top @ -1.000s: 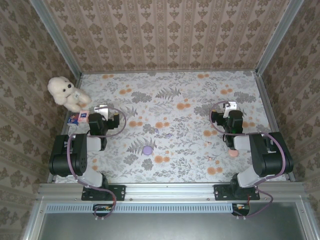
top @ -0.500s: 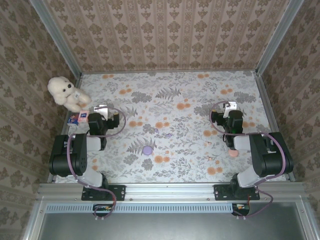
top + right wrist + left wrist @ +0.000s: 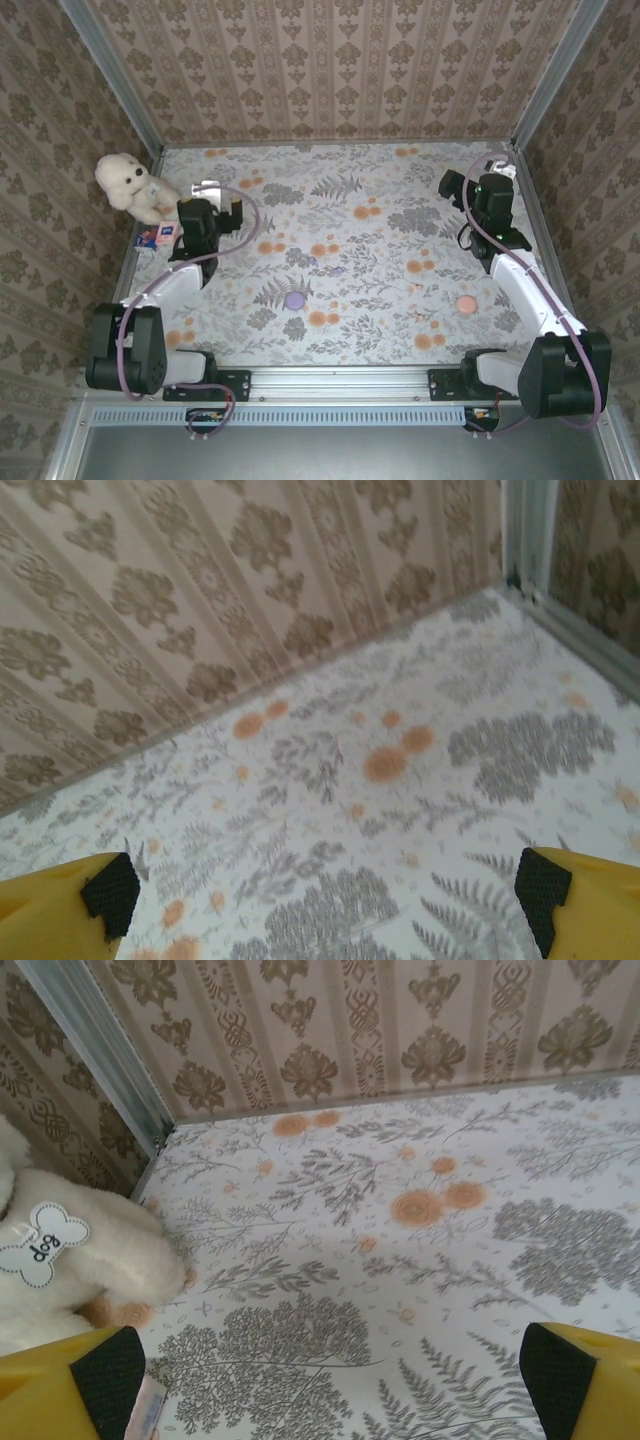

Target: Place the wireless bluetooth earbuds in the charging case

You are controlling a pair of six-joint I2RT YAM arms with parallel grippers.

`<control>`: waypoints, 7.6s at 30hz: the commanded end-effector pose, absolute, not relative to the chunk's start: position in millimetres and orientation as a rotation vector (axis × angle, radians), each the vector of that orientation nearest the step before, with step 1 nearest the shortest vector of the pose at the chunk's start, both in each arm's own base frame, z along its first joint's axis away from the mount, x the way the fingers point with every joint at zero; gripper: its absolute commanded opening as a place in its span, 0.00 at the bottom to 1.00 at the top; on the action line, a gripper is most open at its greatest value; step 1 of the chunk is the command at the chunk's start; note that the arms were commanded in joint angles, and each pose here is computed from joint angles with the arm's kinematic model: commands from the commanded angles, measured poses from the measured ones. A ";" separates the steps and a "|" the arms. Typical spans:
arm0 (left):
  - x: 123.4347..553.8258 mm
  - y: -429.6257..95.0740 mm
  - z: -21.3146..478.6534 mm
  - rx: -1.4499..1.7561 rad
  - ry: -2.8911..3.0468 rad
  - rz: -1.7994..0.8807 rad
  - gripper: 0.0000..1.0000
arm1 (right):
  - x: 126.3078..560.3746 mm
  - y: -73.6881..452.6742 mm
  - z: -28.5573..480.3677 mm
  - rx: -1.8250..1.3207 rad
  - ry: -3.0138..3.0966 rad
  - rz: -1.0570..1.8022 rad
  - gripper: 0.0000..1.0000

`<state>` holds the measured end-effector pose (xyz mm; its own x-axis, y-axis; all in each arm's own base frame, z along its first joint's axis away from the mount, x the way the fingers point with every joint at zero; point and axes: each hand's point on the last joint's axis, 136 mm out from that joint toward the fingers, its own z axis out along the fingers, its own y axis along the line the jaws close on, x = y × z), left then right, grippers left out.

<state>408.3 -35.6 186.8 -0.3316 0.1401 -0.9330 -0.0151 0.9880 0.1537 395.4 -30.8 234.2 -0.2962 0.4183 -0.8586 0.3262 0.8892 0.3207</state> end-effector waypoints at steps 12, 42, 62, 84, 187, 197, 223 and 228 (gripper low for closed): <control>362.3 -64.4 193.2 -0.234 2.148 -0.094 1.00 | 334.5 24.0 147.1 0.656 2.417 0.233 0.84; 351.9 -137.0 159.3 -0.153 2.282 -0.386 1.00 | 216.2 -6.6 85.2 1.702 2.342 -0.026 0.88; 369.5 -163.2 167.8 -0.094 2.271 -0.433 1.00 | 194.4 -15.9 54.2 2.069 2.254 -0.032 0.89; 369.5 -176.7 168.9 -0.065 2.279 -0.434 1.00 | 200.4 -23.5 22.6 2.165 2.225 -0.002 0.91; 366.3 -229.4 181.3 0.078 2.278 -0.424 1.00 | 353.5 133.6 54.8 0.848 2.803 0.570 0.86; 367.7 -233.2 180.9 0.086 2.278 -0.425 1.00 | 338.5 88.2 94.8 0.828 2.774 0.151 0.85; 367.1 -237.8 178.2 0.107 2.281 -0.431 1.00 | 323.4 49.2 32.5 1.326 2.733 -0.074 0.84; 367.6 -239.2 177.6 0.109 2.281 -0.437 1.00 | 326.5 49.2 26.1 1.325 2.738 -0.079 0.82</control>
